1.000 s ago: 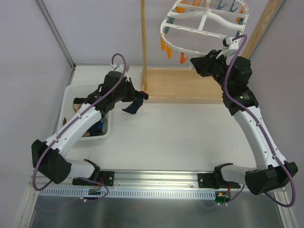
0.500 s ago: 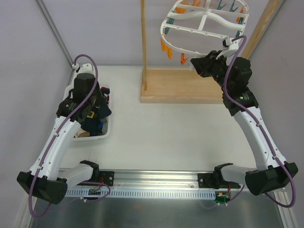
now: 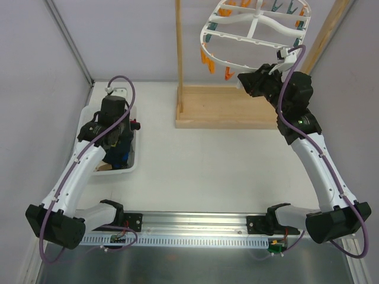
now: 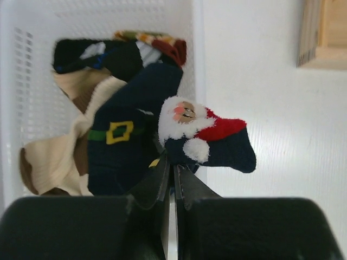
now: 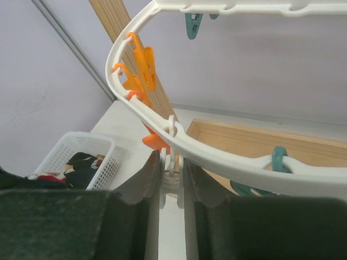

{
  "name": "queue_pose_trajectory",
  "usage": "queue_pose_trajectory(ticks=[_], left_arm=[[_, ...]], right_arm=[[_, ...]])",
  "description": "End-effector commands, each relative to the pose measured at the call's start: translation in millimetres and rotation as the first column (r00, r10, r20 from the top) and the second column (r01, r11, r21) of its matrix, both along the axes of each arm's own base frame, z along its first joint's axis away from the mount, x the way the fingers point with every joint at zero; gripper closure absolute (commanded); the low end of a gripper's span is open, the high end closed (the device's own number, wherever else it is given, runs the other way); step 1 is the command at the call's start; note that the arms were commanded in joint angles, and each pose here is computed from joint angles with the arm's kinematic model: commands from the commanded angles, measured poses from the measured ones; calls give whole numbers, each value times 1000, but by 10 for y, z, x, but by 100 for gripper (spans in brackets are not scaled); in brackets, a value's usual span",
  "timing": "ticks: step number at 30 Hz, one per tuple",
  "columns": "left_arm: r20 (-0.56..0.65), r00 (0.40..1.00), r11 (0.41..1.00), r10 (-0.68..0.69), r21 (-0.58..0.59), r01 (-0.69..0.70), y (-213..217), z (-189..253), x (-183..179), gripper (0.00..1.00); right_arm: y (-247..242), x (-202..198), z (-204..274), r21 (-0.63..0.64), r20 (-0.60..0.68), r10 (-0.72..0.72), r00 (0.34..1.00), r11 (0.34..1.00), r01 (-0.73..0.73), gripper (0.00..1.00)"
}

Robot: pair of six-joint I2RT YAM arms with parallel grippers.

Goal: Clip the socks to the hanger
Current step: Place the sock in the bin, then adjust the sock in the bin.

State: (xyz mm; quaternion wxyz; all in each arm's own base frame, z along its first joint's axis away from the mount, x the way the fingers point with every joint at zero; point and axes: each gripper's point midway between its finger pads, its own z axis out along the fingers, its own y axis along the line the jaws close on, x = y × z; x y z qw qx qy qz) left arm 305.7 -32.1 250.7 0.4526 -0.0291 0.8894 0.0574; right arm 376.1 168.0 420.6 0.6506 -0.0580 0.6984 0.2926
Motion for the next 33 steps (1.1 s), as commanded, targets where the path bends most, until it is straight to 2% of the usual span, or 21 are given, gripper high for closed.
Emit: queue_pose_trajectory(ticks=[1,4,8,10,12,21,27,33], left_arm=[[-155,983,993,-95,-85,82,-253,-479,-80,100],[-222,971,995,-85,-63,73,-228,-699,-109,100],[-229,967,993,-109,-77,94,-256,-737,-161,100],[-240,961,988,-141,-96,121,-304,-774,-194,93],[-255,945,976,-206,-121,180,-390,-805,-227,78],[-291,921,966,-259,-95,242,-417,-878,-161,46],[-311,874,927,-373,-73,369,-590,-894,-111,38],[-353,819,852,-451,103,514,-735,-947,-220,34]], right_arm=[[-13,-5,60,-4,27,0,1000,1000,0,99],[-39,-15,2,-19,7,-9,1000,1000,9,99],[-71,-20,-24,-28,4,-24,1000,999,24,99],[-74,-14,-42,-27,0,-27,1000,999,27,99],[-64,-9,-61,-27,-5,-23,1000,999,22,99],[-64,-1,-55,-30,-2,-21,1000,999,21,99],[-104,2,-84,-40,-5,-38,999,998,38,99],[-148,-8,-106,-43,-8,-52,999,998,51,99]])
